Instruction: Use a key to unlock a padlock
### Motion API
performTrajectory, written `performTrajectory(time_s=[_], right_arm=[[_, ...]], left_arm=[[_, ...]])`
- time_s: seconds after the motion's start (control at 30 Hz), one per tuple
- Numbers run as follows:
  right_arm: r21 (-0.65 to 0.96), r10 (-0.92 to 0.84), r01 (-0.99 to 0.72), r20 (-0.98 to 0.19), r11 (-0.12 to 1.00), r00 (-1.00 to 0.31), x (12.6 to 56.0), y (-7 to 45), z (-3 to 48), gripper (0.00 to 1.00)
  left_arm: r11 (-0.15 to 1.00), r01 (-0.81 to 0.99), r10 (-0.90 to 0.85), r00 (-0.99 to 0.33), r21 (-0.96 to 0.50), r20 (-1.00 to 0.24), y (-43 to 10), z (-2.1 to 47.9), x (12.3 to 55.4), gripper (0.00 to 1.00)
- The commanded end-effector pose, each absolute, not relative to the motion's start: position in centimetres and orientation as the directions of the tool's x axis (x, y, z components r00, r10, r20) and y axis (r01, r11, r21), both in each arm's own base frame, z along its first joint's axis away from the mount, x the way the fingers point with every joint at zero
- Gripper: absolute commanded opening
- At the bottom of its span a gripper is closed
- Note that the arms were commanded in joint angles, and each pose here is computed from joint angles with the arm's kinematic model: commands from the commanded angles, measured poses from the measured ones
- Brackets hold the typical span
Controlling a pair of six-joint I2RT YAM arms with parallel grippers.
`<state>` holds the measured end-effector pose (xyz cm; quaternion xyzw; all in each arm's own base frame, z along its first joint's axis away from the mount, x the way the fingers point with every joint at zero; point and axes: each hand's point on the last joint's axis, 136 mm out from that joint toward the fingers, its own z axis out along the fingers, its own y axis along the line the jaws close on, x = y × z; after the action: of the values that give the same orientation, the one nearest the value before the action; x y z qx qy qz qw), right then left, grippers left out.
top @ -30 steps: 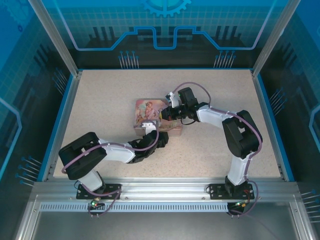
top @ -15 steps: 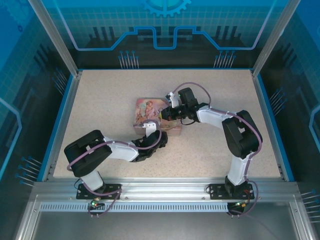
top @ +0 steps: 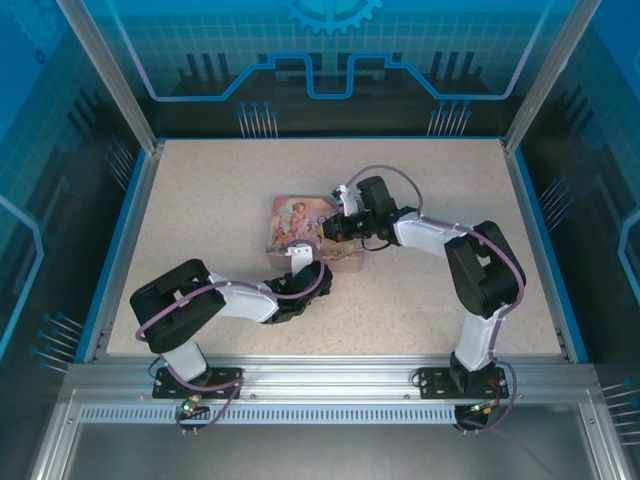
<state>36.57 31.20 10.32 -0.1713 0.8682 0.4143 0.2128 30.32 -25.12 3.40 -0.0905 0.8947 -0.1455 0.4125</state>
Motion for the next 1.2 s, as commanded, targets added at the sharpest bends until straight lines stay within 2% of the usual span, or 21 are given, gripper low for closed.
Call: performTrajectory(time_s=[0.0,0.17,0.37,0.5,0.8,0.97,1.17], right_arm=[[0.641,-0.148,-0.37,-0.373,0.673,-0.916,33.5,28.8,7.0,0.0],[0.626,-0.132,-0.423,-0.456,0.655,-0.88,32.5,27.2,9.9,0.0],[0.567,-0.177,-0.496,-0.524,0.658,-0.833,29.1,24.6,12.7,0.0],[0.597,-0.182,-0.465,-0.473,0.654,-0.862,26.4,23.6,11.8,0.0],[0.668,-0.203,-0.482,-0.453,0.567,-0.868,21.4,24.2,9.4,0.0],[0.672,-0.236,-0.519,-0.471,0.529,-0.85,21.3,25.6,8.4,0.0],[0.649,-0.274,-0.568,-0.503,0.507,-0.82,22.4,27.6,7.8,0.0]], left_arm=[[0.941,-0.064,-0.305,-0.593,-0.334,-0.746,-24.7,5.5,31.4,0.34],[0.922,-0.092,-0.351,-0.606,-0.376,-0.714,-24.6,7.2,31.0,0.29],[0.888,-0.117,-0.414,-0.621,-0.444,-0.665,-24.7,9.0,30.7,0.25],[0.862,-0.132,-0.453,-0.633,-0.489,-0.628,-25.0,9.2,30.8,0.21],[0.781,-0.13,-0.54,-0.631,-0.611,-0.557,-26.3,11.6,31.1,0.15],[0.759,-0.127,-0.561,-0.624,-0.639,-0.543,-26.4,12.4,31.1,0.11],[0.729,-0.125,-0.587,-0.618,-0.673,-0.522,-26.3,13.4,30.9,0.1]])
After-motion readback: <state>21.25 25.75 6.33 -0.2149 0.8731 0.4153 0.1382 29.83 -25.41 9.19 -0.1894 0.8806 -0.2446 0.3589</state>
